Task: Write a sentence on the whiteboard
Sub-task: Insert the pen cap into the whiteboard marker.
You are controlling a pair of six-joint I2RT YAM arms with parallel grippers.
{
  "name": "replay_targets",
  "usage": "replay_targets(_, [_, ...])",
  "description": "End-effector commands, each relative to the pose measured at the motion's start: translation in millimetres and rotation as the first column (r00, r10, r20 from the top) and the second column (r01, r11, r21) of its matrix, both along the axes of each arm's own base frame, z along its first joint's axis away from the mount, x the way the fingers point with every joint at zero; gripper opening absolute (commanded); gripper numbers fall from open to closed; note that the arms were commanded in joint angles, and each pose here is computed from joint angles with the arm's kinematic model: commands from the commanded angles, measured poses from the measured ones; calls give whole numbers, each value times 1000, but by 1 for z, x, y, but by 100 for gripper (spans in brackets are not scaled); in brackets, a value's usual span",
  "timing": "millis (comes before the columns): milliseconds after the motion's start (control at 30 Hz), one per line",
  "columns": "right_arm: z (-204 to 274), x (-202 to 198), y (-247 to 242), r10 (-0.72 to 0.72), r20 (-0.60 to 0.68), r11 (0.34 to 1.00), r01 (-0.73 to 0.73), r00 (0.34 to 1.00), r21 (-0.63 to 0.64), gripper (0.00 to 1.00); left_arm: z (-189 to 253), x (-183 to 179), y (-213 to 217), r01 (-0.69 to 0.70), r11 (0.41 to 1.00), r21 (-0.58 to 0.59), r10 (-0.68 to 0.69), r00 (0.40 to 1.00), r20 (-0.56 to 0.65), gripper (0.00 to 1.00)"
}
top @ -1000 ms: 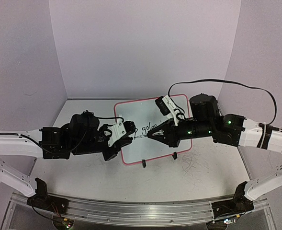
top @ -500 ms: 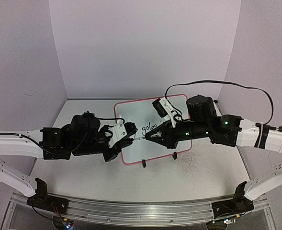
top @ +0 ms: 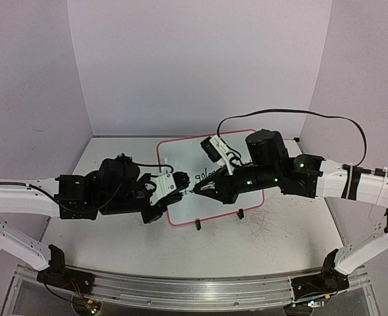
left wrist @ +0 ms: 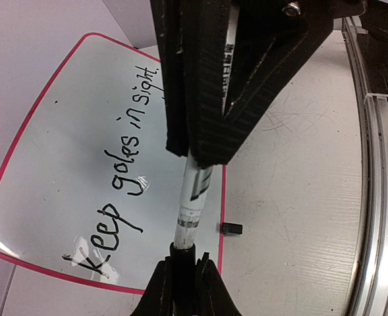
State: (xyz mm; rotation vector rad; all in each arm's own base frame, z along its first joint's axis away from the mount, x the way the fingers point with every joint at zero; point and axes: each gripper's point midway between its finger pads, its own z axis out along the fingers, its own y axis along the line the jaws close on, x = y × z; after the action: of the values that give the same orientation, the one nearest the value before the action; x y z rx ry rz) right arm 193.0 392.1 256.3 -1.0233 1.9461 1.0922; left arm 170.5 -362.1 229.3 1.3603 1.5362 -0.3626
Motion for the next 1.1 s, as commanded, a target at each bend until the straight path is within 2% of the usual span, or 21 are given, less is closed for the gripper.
replay_targets(0, [1, -6, 8, 48, -26, 998, -49, 999, -27, 0, 31, -9, -17, 66, 997, -34, -65, 997, 46, 0])
replay_targets(300, [-30, -22, 14, 112, -164, 990, -124, 980, -65, 0, 38, -16, -35, 90, 995, -33, -89, 995, 42, 0])
replay_targets(500, [-38, -29, 27, 133, -228, 989, -145, 965, -37, 0, 40, -22, -50, 77, 995, -63, -72, 995, 65, 0])
replay_targets(900, [-63, -34, 39, 94, -293, 995, -103, 951, -16, 0, 57, -21, -46, 47, 986, -160, -29, 993, 115, 0])
replay_targets(1067, [-62, -33, 49, 87, -274, 996, -93, 958, -6, 0, 63, -18, -43, 29, 983, -184, -5, 991, 131, 0])
